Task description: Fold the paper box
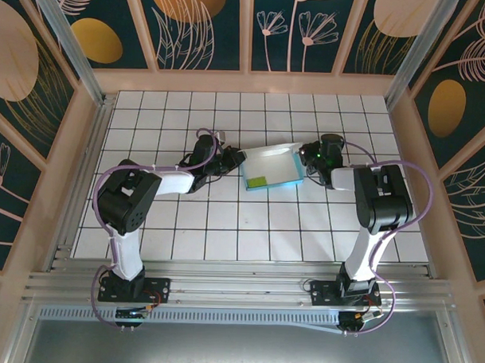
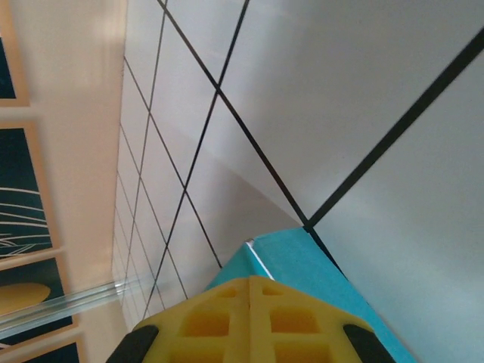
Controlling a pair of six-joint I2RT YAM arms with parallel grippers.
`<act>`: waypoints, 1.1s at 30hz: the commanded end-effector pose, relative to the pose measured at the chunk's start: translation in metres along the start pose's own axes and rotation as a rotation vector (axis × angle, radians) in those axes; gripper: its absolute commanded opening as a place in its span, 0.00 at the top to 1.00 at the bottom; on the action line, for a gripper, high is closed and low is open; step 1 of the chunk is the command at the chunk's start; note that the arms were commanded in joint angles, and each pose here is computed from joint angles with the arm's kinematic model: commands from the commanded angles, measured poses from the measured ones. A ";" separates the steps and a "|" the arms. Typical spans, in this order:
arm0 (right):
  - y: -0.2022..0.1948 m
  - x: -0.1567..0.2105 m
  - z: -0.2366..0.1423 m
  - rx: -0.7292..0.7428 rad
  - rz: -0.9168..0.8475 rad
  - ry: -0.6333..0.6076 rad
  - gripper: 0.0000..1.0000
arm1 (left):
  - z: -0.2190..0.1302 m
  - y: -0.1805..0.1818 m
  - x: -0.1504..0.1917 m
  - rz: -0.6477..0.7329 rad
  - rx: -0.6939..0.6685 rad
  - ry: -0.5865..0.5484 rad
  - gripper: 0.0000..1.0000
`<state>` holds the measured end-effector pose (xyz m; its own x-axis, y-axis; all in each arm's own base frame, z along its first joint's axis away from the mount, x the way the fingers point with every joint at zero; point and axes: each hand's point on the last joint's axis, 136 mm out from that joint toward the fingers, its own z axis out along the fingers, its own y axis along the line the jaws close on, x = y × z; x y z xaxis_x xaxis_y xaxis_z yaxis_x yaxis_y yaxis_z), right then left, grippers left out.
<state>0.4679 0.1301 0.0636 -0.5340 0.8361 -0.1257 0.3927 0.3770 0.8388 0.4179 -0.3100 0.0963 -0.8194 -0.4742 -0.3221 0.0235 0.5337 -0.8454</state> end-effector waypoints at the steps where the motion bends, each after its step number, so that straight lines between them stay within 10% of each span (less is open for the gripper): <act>1: 0.005 0.060 0.003 0.039 -0.101 0.172 1.00 | -0.008 -0.064 0.016 0.067 0.210 0.076 0.84; 19: 0.000 0.037 -0.042 0.099 -0.301 0.017 1.00 | -0.011 -0.040 0.018 0.146 0.113 0.050 0.84; 25: 0.024 -0.029 -0.078 0.026 -0.443 -0.100 1.00 | -0.027 -0.031 0.002 0.245 -0.031 -0.017 0.82; 33: 0.061 -0.112 -0.044 -0.115 -0.457 0.058 1.00 | -0.015 -0.036 0.000 0.173 -0.064 -0.013 0.88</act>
<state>0.5056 0.0163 0.1435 -0.5592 0.6757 -0.4804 0.1651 0.6586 0.7342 0.4071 -0.3130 0.1336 -0.7912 -0.3699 -0.4870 0.1547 0.6493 -0.7446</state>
